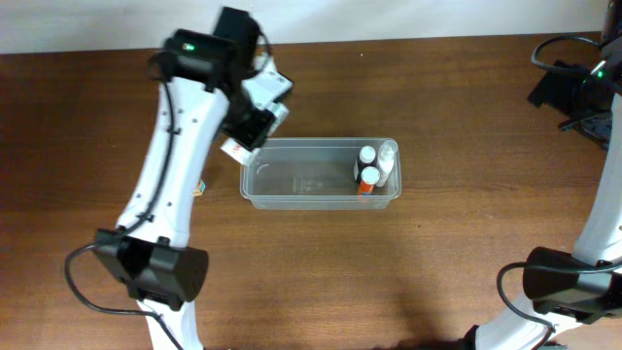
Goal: Pack container
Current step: 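Lift the Panadol box and carry it over the container, then lower the Panadol box into the container's middle and open the left gripper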
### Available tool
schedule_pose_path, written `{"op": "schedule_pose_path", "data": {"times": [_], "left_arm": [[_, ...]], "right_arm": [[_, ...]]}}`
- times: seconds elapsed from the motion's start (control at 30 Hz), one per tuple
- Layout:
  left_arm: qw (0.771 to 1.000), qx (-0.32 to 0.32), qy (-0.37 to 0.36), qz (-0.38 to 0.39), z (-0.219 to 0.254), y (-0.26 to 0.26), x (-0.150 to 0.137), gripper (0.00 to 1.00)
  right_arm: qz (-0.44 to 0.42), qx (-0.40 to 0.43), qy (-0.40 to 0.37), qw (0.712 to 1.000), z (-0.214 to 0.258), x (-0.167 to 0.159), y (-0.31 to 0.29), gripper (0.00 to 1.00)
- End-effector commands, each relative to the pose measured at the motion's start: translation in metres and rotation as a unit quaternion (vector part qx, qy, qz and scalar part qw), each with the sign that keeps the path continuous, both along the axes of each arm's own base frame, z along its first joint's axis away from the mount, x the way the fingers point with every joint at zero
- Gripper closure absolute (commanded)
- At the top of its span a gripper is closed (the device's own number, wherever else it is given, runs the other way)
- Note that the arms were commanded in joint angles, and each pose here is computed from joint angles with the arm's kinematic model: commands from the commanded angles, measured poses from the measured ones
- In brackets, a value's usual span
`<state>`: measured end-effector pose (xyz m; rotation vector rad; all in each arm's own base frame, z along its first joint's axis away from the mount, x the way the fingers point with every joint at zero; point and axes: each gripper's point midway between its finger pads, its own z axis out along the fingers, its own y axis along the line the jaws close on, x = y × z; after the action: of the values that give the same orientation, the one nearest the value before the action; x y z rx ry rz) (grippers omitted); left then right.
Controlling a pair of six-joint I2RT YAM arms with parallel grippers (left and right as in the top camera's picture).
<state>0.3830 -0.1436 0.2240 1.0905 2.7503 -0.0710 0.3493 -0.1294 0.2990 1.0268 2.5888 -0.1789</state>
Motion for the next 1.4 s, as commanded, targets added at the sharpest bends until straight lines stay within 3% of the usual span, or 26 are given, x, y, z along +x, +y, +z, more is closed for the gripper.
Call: {"op": "schedule_pose_path", "data": {"times": [0.0,0.33,0.83,1.03,1.37], "left_arm": [[0.992,0.008,-0.018,-0.121,0.007,-0.021,-0.01,0.58],[0.974,-0.01,-0.006,-0.225,-0.003,-0.043,-0.023,0.56],[0.937,0.007,0.025,-0.348,-0.065,-0.046,-0.027,0.57],[0.925,0.009,0.019,-0.38,-0.081,-0.057,-0.028,0.57],[0.922,0.01,0.012,-0.386,-0.102,-0.063,-0.025,0.57]], "right_arm": [[-0.007,0.0,0.003,1.0,-0.001,-0.001,-0.003,0.02],[-0.007,0.0,0.003,1.0,-0.001,-0.001,-0.003,0.02],[-0.007,0.0,0.003,1.0,-0.001,-0.001,-0.003,0.02],[-0.007,0.0,0.003,1.0,-0.001,-0.001,-0.003,0.02],[-0.007,0.0,0.003,1.0,-0.001,-0.001,-0.003,0.02]]}}
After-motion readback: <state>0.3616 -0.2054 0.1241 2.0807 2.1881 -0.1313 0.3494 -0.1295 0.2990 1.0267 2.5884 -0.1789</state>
